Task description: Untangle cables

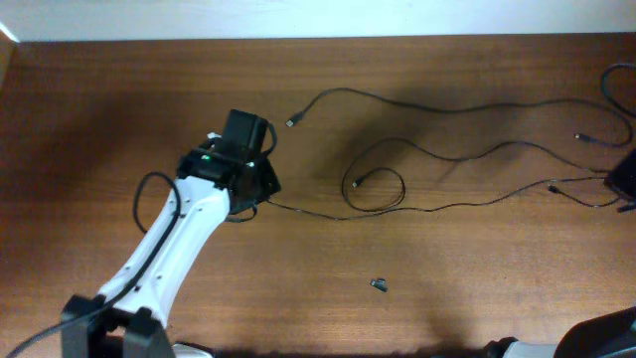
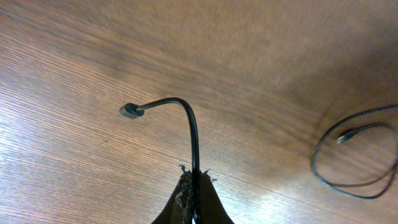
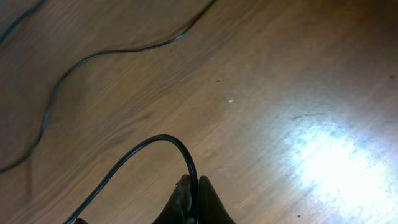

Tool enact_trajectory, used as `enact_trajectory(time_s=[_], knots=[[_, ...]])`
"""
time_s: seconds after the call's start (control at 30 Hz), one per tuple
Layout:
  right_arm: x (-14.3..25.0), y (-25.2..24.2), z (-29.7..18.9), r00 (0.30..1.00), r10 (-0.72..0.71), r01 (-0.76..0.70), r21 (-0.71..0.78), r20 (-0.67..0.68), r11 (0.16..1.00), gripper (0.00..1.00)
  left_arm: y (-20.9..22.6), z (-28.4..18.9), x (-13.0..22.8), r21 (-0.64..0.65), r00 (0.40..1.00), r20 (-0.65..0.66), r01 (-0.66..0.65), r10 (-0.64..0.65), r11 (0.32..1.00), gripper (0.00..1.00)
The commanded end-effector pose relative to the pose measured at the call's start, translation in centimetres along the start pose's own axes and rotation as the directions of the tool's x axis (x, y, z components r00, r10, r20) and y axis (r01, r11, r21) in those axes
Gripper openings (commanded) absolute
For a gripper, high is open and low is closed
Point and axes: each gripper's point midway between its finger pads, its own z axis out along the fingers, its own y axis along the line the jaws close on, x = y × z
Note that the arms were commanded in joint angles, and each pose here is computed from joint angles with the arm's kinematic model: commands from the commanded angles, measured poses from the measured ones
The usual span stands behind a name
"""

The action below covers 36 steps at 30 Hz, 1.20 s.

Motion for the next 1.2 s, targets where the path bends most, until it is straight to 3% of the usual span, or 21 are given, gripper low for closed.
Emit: enact_trajectory(time_s=[0.0, 0.43, 0.63, 1.0, 1.17], knots=[[-0.7, -2.4, -0.6, 0.997, 0.063, -0.064, 0.026, 0.033, 0.998, 0.04, -0.2, 1.9, 1.4, -0.051, 0.999, -0.043, -0.011, 0.009, 0.999, 0.0], [-4.0, -8.1, 0.7, 0.975, 0.161, -0.184, 0.146, 0.153, 0.972, 0.04, -5.2, 5.6, 7.3, -0.055, 0.967, -0.116, -0.235, 0.227, 0.971, 0.0], [-5.6, -10.2, 3.5, 0.964, 0.201, -0.23, 0.16, 0.176, 0.96, 0.04, -5.2, 6.9, 7.9, -0.081, 0.973, -0.137, -0.196, 0.184, 0.977, 0.0], [-5.9, -10.5, 11.8, 0.974, 0.204, -0.219, 0.174, 0.099, 0.96, 0.04, -8.5, 10.3, 8.5, -0.025, 0.97, -0.079, -0.234, 0.231, 0.972, 0.0], [-5.7, -10.6, 15.2, 0.976, 0.205, -0.215, 0.176, 0.072, 0.961, 0.04, -7.8, 11.6, 8.1, -0.077, 0.97, -0.061, -0.239, 0.235, 0.968, 0.0]])
